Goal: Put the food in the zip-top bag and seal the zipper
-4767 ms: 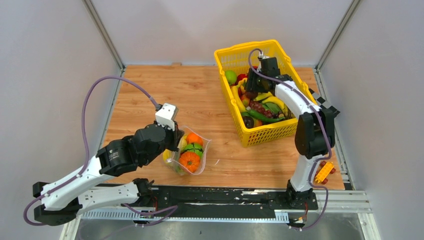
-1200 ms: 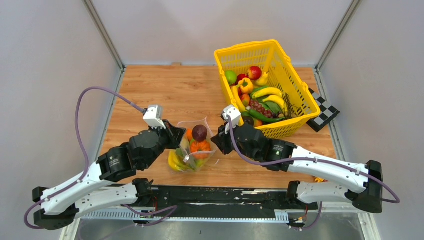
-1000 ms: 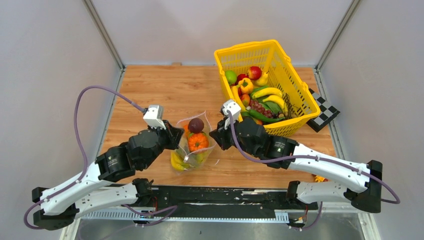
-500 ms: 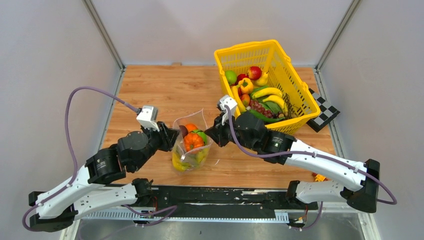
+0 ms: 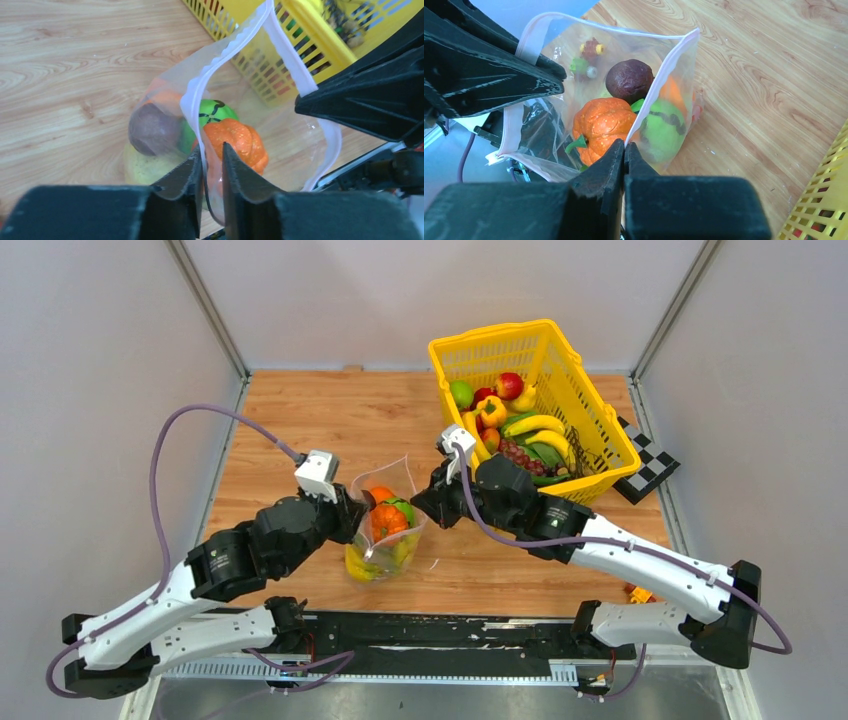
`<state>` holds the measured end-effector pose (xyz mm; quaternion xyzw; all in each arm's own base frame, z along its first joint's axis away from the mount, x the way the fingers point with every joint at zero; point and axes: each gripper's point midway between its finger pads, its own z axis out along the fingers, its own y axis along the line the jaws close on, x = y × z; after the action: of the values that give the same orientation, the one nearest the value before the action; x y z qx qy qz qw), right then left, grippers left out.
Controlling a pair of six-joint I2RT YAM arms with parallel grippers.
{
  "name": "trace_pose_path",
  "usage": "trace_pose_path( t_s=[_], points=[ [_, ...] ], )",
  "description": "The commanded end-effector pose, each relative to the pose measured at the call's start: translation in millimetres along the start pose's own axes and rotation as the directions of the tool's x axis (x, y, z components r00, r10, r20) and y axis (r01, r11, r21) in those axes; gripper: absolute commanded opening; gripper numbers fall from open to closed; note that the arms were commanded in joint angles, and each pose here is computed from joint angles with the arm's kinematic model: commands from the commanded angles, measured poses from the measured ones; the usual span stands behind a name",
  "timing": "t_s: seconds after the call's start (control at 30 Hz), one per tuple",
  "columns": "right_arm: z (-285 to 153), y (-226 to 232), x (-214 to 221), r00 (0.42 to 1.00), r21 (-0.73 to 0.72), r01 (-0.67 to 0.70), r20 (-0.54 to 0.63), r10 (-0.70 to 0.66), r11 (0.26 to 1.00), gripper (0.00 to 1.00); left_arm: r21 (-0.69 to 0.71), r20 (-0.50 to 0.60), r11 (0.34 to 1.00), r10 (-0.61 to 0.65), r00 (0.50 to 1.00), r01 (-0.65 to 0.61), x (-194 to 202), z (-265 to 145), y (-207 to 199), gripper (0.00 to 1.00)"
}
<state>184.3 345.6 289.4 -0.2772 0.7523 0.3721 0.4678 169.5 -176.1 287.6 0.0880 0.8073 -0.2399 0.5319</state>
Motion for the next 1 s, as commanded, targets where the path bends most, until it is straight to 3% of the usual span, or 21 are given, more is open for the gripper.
trace_pose_path(
  t_s=[0.0,0.17,0.27,0.37,0.4,0.73,0.87,0.97],
  points=[
    [-4,6,-36,0.995,-0.025,0.008,0.100,-0.006,1.000,0.00,-0.004,-0.022,0.999,0.038,0.999,-0.038,-3,0,-2,0.20],
    [-1,-9,-30,0.997,0.017,0.014,0.071,-0.015,1.000,0.08,0.014,-0.011,1.000,0.021,1.000,-0.021,-4,4,-8,0.02],
    [-4,-11,-32,0.997,0.021,0.020,0.072,-0.022,1.000,0.26,-0.031,0.002,1.000,-0.001,1.000,0.001,-4,7,-2,0.00],
    [-12,-14,-45,0.994,0.039,0.046,0.099,-0.049,0.998,0.55,-0.078,0.013,0.997,-0.006,1.000,0.007,-3,11,5,0.00],
    [-16,-16,-50,0.992,0.046,0.056,0.113,-0.061,0.997,0.59,-0.092,0.014,0.996,-0.004,1.000,0.005,-3,12,7,0.00],
    [-56,-72,-101,0.964,0.267,0.111,0.206,-0.169,0.957,0.71,-0.109,0.041,0.993,-0.029,0.999,0.034,-10,16,7,0.00],
    [-76,-130,-110,0.958,0.550,0.109,0.163,-0.235,0.828,0.74,-0.090,0.042,0.996,-0.021,0.999,0.024,-10,18,3,0.00],
    [-73,-166,-107,0.972,0.596,0.080,0.133,-0.196,0.799,0.76,-0.086,0.046,0.996,-0.018,0.999,0.021,-12,19,1,0.00]
  ],
)
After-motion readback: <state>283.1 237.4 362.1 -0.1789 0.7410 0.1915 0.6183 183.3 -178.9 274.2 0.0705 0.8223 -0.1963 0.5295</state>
